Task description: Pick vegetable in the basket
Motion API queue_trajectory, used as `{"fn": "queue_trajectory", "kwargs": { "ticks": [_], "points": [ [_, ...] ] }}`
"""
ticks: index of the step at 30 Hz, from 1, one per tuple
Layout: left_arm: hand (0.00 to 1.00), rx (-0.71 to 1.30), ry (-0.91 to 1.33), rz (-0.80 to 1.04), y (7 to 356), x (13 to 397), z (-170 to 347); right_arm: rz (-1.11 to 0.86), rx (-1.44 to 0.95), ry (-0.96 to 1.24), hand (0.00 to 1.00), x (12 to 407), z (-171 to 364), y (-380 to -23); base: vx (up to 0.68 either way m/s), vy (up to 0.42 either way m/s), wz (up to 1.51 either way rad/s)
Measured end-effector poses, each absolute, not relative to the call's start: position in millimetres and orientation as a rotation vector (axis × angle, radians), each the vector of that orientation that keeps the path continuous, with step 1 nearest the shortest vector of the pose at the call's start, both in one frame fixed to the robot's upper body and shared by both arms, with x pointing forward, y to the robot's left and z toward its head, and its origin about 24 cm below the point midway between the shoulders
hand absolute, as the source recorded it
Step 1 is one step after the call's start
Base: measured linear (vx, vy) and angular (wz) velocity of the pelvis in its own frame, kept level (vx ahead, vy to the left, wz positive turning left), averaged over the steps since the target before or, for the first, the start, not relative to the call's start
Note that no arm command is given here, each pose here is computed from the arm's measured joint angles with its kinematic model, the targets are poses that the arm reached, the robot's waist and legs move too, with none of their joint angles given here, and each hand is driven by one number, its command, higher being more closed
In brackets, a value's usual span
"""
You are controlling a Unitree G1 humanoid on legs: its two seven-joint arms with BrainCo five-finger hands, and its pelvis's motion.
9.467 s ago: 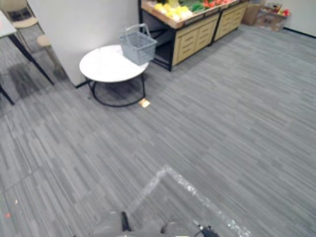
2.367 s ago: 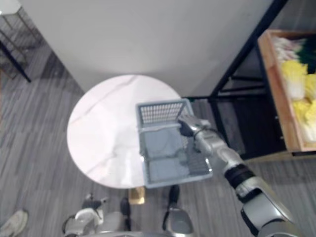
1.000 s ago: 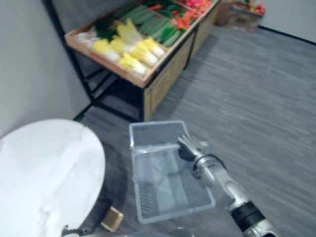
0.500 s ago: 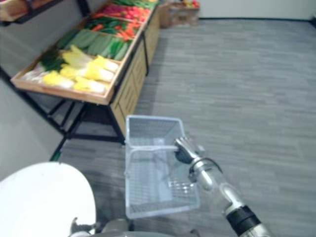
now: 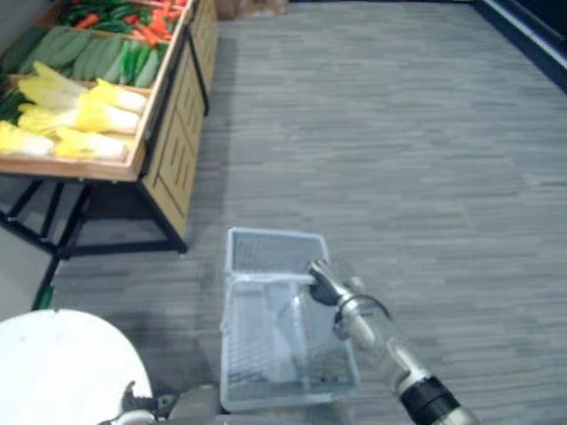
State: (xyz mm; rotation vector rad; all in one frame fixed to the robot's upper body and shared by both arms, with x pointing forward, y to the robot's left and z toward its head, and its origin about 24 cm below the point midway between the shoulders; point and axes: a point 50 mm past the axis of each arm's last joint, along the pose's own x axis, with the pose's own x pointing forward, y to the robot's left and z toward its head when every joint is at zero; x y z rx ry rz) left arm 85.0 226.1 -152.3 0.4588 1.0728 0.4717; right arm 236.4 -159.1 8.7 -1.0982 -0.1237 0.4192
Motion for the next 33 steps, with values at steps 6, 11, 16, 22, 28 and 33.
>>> {"fn": "queue_trajectory", "kwargs": {
  "ticks": [6, 11, 16, 22, 28, 33],
  "points": [
    [0.0, 0.504, 1.102, 0.429, 236.8, 79.0, -153.0, 0.359, -1.043, -0.126, 1.0, 238.3, 9.7, -152.0, 0.07, 0.066, -0.01],
    [0.0, 0.471, 1.122, 0.391, 236.0, 79.4, -154.6, 0.328, -1.007, -0.155, 1.0, 241.8, 14.7, -148.7, 0.21, 0.001, 0.09],
    [0.0, 0.425, 1.105, 0.348, 226.3, 91.0, -155.2, 0.231, -1.016, -0.144, 1.0, 250.2, 24.0, -166.9, 0.43, -0.199, 0.48],
    [0.0, 0.359, 1.141, 0.33, 208.6, 86.9, -161.4, 0.173, -1.07, -0.123, 1.0, 256.3, 29.8, -181.6, 0.5, -0.347, 0.25],
    [0.0, 0.337, 1.117, 0.364, 212.0, 88.9, -159.2, 0.183, -1.091, -0.085, 1.0, 249.5, 23.3, -189.3, 0.47, -0.193, 0.11],
    [0.0, 0.343, 1.09, 0.373, 215.0, 94.0, -156.2, 0.191, -1.084, -0.059, 1.0, 243.5, 17.0, -190.0, 0.38, 0.008, 0.02]
  ]
}}
